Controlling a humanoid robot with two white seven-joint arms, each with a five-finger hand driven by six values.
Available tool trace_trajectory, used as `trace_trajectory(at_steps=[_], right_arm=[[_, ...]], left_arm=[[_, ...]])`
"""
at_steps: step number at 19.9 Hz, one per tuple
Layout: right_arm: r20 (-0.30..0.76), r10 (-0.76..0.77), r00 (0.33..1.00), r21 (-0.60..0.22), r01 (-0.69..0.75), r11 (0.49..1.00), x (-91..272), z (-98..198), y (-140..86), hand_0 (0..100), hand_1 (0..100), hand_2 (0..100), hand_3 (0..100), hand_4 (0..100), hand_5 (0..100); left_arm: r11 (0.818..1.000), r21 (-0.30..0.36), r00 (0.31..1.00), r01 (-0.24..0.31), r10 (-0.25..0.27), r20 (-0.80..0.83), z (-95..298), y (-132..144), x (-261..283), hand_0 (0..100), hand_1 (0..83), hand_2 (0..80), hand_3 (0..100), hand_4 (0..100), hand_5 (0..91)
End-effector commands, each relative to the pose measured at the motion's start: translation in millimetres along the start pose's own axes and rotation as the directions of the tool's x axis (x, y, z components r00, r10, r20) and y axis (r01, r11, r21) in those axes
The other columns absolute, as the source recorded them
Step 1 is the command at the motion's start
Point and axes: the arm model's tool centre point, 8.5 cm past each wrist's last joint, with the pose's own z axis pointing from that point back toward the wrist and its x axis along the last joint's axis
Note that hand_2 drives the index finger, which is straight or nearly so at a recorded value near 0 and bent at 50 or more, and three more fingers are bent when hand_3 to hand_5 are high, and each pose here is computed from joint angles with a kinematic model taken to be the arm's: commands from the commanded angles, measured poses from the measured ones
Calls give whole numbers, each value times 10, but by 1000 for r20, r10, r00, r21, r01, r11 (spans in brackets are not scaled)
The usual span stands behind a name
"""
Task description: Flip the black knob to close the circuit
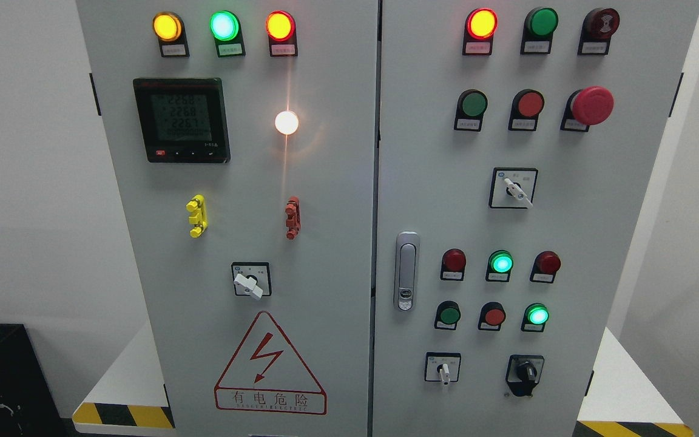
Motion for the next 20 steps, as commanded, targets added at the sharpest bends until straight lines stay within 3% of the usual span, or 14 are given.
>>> trace_trajectory(at_steps=[1,12,20], right_arm=[[182,122,976,-268,-70,961,769,-1,-807,0,56,736,891,776,775],[158,294,943,-470,-190,862,1298,182,-1278,0,48,862,1000,900,938],[142,409,901,-583,-257,771,1634,241,-1615,0,0,883,1000,920,959]], left_arm=[[1000,-4,1000,-4,4,7,0,-17,-43,120,556,0,0,0,0],[1000,-4,1000,-4,4,7,-1,-16,-39,120,556,0,0,0,0],[1000,-4,1000,-4,4,7,0,-17,-43,120,556,0,0,0,0]])
